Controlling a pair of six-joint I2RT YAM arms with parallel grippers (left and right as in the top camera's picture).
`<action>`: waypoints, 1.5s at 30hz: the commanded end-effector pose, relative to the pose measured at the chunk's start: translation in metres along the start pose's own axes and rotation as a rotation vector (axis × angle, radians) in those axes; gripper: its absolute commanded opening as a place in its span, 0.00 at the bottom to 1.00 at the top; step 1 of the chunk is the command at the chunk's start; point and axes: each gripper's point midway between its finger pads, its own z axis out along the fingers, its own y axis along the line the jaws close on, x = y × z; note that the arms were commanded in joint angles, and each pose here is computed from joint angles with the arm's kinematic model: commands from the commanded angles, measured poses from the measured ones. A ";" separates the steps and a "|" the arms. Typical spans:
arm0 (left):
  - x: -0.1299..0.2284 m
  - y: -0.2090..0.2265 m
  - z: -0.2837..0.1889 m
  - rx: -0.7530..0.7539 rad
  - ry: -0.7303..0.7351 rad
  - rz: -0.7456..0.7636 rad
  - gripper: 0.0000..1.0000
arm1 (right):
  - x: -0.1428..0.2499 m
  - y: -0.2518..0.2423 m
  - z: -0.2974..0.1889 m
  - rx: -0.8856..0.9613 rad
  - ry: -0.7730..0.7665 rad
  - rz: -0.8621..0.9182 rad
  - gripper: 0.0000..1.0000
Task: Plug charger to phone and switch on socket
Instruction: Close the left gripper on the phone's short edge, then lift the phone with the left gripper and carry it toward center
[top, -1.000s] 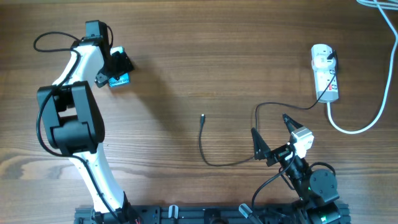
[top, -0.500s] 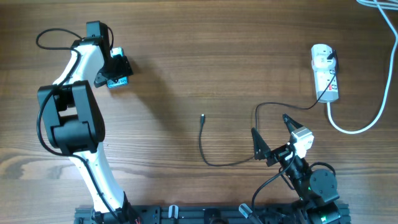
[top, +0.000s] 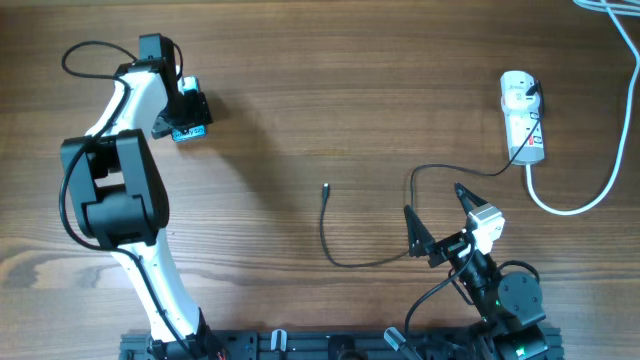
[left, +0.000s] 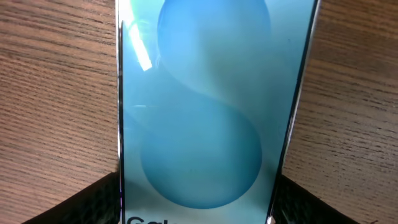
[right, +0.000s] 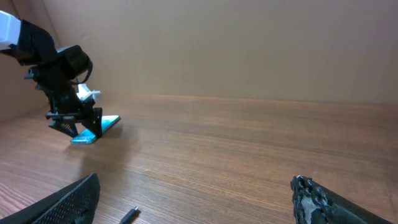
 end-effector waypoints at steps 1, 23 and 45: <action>0.025 -0.005 0.028 -0.014 0.096 0.070 0.76 | -0.003 0.002 -0.001 -0.010 -0.014 0.009 1.00; 0.026 -0.028 0.024 -0.005 0.085 0.042 0.63 | -0.003 0.002 -0.001 -0.010 -0.014 0.010 1.00; 0.004 -0.174 -0.072 0.129 -0.042 0.185 0.45 | -0.003 0.002 -0.001 -0.010 -0.014 0.009 1.00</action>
